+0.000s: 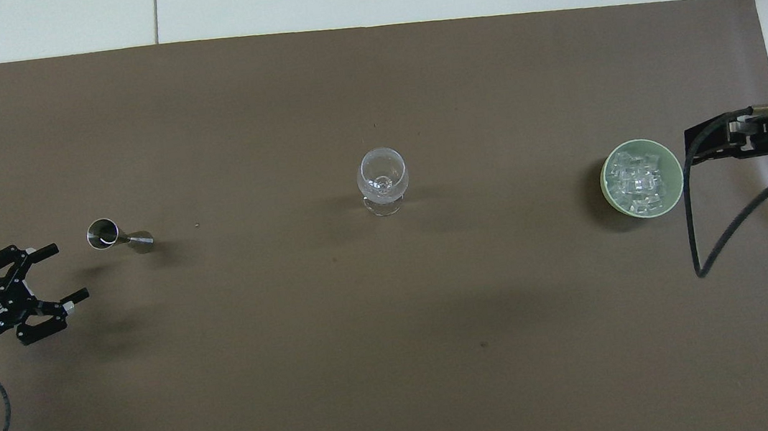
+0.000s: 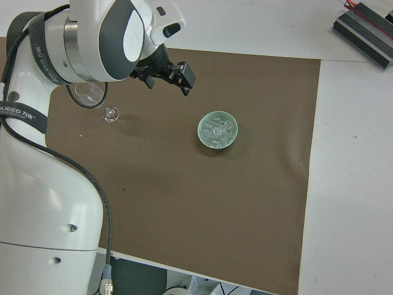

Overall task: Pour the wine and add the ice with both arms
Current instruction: 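Grasp the silver jigger with the left gripper and lift it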

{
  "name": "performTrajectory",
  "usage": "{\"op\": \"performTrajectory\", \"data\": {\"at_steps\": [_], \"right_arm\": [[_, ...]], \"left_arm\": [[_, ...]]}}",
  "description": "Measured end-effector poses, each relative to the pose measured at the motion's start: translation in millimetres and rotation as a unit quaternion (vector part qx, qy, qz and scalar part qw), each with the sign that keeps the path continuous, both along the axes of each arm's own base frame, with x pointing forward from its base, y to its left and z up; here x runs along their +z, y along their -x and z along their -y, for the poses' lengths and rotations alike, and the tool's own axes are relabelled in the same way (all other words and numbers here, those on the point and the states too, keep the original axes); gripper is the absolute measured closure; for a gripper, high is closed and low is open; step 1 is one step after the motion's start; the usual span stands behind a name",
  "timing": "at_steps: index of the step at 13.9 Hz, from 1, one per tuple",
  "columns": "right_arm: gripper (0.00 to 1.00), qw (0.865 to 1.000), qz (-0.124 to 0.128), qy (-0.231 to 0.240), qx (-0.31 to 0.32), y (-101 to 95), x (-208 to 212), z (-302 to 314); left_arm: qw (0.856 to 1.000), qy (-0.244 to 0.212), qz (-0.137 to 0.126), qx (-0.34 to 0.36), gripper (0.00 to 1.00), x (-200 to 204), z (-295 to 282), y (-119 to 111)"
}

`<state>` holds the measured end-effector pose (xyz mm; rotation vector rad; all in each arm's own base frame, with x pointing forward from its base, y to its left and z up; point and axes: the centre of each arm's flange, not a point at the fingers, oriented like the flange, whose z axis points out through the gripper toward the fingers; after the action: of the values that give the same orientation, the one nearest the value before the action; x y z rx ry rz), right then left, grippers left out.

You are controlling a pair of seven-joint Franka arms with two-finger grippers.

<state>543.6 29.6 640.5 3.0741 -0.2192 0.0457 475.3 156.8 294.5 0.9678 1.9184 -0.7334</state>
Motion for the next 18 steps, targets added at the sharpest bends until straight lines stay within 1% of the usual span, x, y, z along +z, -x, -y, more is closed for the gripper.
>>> {"op": "performTrajectory", "data": {"at_steps": [2, 3, 5, 9, 12, 18], "right_arm": [[0.00, 1.000, 0.000, 0.000, 0.000, 0.0, 0, 0], [0.00, 1.000, 0.000, 0.000, 0.000, 0.0, 0, 0], [0.00, 1.000, 0.000, 0.000, 0.000, 0.0, 0, 0], [0.00, 1.000, 0.000, 0.000, 0.000, 0.0, 0, 0], [0.00, 1.000, 0.000, 0.000, 0.000, 0.0, 0, 0], [0.00, 1.000, 0.000, 0.000, 0.000, 0.0, 0, 0]], "left_arm": [[1.000, 0.018, 0.006, 0.014, 0.00, -14, 4, -1], [0.999, 0.023, 0.015, 0.018, 0.00, -22, 6, -2], [0.999, 0.029, 0.034, 0.029, 0.00, -34, 13, -1], [0.997, 0.034, 0.052, 0.051, 0.00, -45, 41, -7], [0.996, 0.036, 0.055, 0.065, 0.00, -46, 64, -14], [0.995, 0.036, 0.053, 0.079, 0.00, -54, 68, -12]]}}
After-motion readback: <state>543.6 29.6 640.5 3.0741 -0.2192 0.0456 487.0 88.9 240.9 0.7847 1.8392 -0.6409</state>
